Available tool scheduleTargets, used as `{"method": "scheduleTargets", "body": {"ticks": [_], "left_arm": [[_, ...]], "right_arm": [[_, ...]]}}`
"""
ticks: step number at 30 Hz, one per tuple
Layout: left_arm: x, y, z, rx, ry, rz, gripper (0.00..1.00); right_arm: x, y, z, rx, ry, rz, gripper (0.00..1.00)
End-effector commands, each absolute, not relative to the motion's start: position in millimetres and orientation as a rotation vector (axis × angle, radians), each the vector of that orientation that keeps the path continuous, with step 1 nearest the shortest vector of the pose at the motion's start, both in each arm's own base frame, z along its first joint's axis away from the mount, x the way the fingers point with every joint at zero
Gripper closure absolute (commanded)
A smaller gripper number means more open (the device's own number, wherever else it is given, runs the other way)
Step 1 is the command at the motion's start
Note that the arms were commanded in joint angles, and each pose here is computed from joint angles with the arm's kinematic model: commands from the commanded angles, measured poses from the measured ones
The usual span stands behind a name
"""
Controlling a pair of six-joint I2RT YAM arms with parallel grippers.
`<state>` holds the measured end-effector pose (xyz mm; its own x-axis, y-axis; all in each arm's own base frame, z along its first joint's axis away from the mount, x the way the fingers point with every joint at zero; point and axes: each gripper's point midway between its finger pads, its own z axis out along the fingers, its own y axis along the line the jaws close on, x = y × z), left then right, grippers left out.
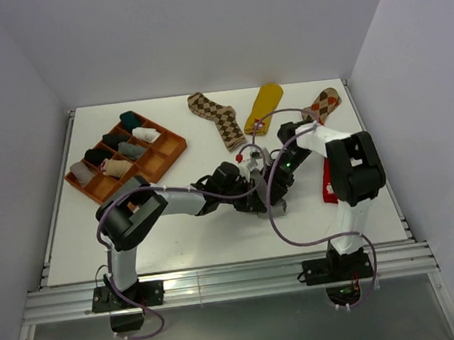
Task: Roll the socks
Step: Roll the sock at the center of the board.
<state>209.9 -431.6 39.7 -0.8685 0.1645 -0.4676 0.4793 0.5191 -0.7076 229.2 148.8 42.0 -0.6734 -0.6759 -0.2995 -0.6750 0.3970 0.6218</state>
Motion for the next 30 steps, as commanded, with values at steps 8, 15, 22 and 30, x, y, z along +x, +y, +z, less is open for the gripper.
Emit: {"method": "scheduleTargets", "body": {"ticks": [8, 15, 22, 30], "left_arm": [[182, -397, -1, 0.317, 2.83, -1.31, 1.0], [173, -384, -10, 0.286, 2.963, -1.356, 1.0], [162, -365, -25, 0.261, 3.048, -1.35, 1.0], [155, -354, -38, 0.226, 3.116, -1.322, 1.0]], "right_arm": [[258, 128, 69, 1.386, -2.997, -1.072, 0.44], [258, 120, 80, 1.744, -3.113, -0.877, 0.42], [235, 139, 82, 2.21, -3.0, -0.714, 0.37], [202, 175, 69, 2.54, -2.765, -0.657, 0.35]]}}
